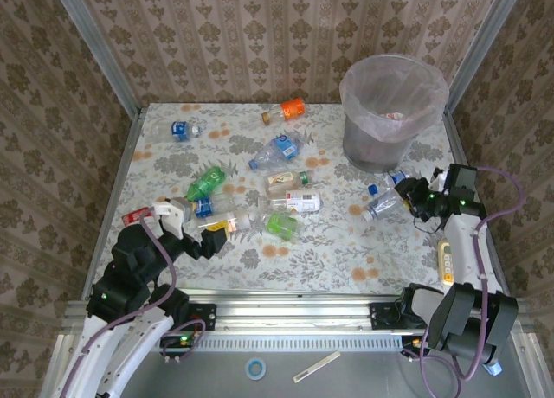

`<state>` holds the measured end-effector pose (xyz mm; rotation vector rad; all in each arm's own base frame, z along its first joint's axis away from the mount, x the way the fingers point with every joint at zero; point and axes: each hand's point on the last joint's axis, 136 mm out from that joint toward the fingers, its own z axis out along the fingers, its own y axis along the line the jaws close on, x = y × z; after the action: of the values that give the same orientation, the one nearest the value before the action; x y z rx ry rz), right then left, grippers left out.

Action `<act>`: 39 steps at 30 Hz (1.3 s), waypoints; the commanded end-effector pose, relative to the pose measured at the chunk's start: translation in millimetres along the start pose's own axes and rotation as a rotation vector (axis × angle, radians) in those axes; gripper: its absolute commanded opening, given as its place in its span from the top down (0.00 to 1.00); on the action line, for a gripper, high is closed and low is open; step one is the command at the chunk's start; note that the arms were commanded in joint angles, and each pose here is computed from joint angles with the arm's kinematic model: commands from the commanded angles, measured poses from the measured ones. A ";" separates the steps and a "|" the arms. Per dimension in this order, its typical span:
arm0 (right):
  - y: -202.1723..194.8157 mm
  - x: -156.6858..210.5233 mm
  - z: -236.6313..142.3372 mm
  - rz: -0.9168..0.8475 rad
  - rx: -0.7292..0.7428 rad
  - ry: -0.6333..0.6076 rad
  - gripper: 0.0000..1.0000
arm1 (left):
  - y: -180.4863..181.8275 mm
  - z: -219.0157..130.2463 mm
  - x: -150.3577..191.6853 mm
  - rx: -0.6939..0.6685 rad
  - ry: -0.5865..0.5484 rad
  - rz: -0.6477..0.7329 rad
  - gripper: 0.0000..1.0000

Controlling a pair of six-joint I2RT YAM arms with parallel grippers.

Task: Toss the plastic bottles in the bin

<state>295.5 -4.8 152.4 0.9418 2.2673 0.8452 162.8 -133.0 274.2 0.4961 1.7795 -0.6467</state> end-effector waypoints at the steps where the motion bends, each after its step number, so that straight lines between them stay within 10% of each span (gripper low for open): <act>1: 28.0 16.5 -8.4 -0.060 -0.070 0.048 0.62 | -3.8 -6.6 -12.0 0.008 -0.038 0.028 0.00; 39: 149.8 121.3 -19.0 -0.829 -0.241 -0.006 0.66 | -16.5 8.0 -13.3 0.097 -0.020 -0.014 0.00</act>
<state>264.2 166.4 219.7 -0.1008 2.2591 0.7306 161.2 -141.9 281.9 0.5260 1.7470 -0.6978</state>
